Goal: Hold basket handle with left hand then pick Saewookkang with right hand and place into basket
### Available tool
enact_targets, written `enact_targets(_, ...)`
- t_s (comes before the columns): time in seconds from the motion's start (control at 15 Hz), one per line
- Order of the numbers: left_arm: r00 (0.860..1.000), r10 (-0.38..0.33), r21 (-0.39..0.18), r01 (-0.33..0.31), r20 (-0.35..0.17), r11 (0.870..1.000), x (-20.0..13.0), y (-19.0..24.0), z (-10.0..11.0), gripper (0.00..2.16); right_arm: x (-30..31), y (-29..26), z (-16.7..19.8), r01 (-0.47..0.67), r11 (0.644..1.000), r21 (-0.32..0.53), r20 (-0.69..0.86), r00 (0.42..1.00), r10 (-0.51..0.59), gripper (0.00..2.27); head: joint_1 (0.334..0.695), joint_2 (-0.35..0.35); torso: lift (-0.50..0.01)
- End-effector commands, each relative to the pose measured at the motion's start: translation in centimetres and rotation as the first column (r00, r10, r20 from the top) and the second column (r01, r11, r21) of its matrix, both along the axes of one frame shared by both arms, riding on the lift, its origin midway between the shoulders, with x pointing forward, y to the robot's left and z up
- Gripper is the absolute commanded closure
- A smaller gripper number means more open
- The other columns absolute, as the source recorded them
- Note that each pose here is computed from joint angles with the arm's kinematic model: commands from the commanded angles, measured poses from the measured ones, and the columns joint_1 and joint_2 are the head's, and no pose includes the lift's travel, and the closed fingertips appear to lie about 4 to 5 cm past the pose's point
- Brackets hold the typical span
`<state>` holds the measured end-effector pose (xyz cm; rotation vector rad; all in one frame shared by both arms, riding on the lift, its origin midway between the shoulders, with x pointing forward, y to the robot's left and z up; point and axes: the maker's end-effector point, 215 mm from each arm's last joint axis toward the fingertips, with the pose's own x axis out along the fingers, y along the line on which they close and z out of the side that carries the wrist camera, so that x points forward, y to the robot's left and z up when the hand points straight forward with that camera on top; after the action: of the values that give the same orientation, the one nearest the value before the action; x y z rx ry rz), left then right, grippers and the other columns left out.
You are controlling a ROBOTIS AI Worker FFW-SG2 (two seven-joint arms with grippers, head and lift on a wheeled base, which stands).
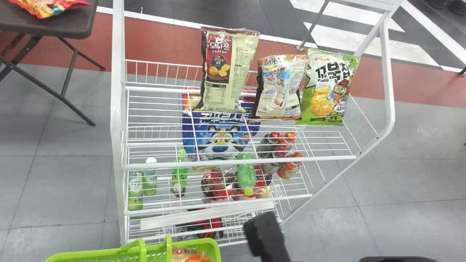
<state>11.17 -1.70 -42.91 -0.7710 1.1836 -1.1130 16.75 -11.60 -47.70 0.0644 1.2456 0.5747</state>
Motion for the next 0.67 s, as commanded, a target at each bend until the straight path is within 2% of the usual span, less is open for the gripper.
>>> enact_targets(0.0,1.000,-0.001,-0.001,0.001,-0.001,1.000,-0.1,0.0,0.0,1.77,-2.5,1.5,-2.9,-0.050,0.999,-0.021,-0.077,0.996,0.048,2.25,0.695,-0.350,-0.019)
enact_targets(0.2,1.000,-0.002,-0.005,0.002,-0.006,1.000,-0.3,-0.1,0.1,1.77,-4.6,0.6,-7.3,-0.078,0.994,-0.075,-0.177,0.982,0.064,2.21,0.695,-0.350,-0.019)
enact_targets(0.27,1.000,-0.002,-0.005,0.002,-0.008,1.000,-0.4,-0.1,0.1,1.77,-4.4,0.4,-7.8,-0.075,0.994,-0.081,-0.182,0.981,0.059,1.83,0.695,-0.350,-0.019)
enact_targets(0.33,1.000,-0.003,-0.003,0.003,-0.008,1.000,-0.4,0.0,0.0,1.77,-3.6,0.2,-7.9,-0.063,0.994,-0.089,-0.157,0.986,0.049,0.79,0.695,-0.350,-0.019)
enact_targets(0.4,1.000,-0.002,-0.002,0.002,-0.007,1.000,-0.4,0.0,0.0,1.77,-2.6,0.1,-7.4,-0.044,0.995,-0.085,-0.117,0.993,0.034,0.00,0.695,-0.350,-0.019)
enact_targets(0.6,1.000,-0.001,-0.002,0.001,-0.004,1.000,-0.3,0.0,0.0,1.77,3.0,-0.5,-5.0,0.038,0.999,-0.023,0.057,0.998,-0.037,0.06,0.695,-0.350,-0.019)
